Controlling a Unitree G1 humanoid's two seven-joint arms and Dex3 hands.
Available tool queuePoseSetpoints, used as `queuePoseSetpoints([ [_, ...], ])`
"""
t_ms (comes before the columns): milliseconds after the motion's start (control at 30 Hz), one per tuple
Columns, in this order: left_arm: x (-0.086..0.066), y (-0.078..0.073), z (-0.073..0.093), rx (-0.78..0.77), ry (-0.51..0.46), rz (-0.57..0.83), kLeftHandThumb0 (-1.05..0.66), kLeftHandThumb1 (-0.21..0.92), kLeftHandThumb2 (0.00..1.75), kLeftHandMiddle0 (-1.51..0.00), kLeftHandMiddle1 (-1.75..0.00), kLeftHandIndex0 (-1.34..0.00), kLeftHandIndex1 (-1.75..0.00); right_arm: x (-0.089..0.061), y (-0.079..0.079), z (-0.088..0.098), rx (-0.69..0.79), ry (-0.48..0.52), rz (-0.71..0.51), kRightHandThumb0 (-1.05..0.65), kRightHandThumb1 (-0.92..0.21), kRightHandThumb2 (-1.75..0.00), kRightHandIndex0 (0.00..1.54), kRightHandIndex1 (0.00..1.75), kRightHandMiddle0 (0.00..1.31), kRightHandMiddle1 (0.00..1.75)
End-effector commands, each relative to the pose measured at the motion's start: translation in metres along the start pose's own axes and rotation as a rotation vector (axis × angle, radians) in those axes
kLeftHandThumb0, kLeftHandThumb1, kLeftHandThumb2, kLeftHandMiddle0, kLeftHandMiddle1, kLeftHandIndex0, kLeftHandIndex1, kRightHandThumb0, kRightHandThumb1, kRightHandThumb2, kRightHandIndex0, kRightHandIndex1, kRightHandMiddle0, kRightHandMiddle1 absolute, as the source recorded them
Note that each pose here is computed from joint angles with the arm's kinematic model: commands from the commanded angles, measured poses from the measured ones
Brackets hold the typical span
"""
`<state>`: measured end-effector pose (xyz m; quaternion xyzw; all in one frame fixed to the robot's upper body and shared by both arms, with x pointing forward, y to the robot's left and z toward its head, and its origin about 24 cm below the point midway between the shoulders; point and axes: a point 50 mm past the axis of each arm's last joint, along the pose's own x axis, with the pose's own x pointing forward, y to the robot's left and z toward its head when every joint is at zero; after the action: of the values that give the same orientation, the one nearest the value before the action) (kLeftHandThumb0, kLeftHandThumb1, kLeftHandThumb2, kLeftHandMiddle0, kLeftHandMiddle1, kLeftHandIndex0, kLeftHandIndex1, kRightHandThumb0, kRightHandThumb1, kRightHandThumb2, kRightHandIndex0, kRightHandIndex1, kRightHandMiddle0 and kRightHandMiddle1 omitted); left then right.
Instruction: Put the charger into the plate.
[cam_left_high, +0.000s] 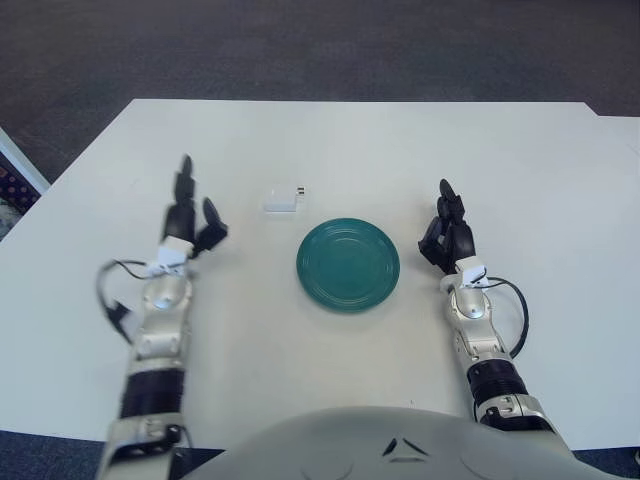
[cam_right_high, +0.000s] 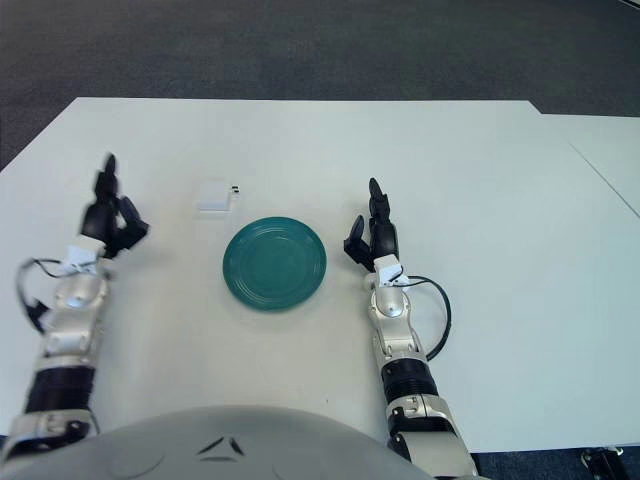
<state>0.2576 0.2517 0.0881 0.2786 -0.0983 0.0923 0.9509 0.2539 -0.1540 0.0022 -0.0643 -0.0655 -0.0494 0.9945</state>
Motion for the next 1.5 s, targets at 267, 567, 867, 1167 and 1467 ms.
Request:
queuePoseSetpoints([
  [267, 0.049, 0.033, 0.037, 0.634, -0.225, -0.077, -1.05, 0.92, 0.75, 0.0, 0.0, -0.03, -0.09, -0.019, 0.004, -0.023, -0.046, 0.118, 0.003, -0.98, -0.92, -1.12, 0.03, 0.01, 0.0, 0.18],
  [567, 0.085, 0.04, 0.078, 0.81, -0.346, -0.145, -1.05, 0.92, 0.59, 0.0, 0.0, 0.0, -0.08, -0.016, 0.006, -0.027, -0.042, 0.132, -0.017, -1.0, -0.92, -1.1, 0.03, 0.0, 0.0, 0.19],
  [867, 0.103, 0.006, 0.067, 0.943, -0.384, -0.292, -1.05, 0.92, 0.56, 0.0, 0.0, -0.01, -0.08, -0.016, 0.006, -0.03, -0.044, 0.13, -0.049, -1.0, -0.92, -1.06, 0.05, 0.01, 0.0, 0.2],
  [1167, 0.104, -0.014, 0.054, 0.936, -0.423, -0.419, -1.05, 0.92, 0.52, 0.0, 0.0, -0.01, -0.09, -0.016, 0.006, -0.032, -0.03, 0.133, -0.072, -0.99, -0.92, -1.05, 0.05, 0.0, 0.0, 0.22],
  [1467, 0.096, -0.049, 0.043, 0.929, -0.443, -0.59, -1.05, 0.92, 0.42, 0.0, 0.0, -0.04, -0.14, -0.018, 0.004, -0.034, -0.033, 0.119, -0.069, -0.99, -0.92, -1.05, 0.04, 0.0, 0.0, 0.2],
])
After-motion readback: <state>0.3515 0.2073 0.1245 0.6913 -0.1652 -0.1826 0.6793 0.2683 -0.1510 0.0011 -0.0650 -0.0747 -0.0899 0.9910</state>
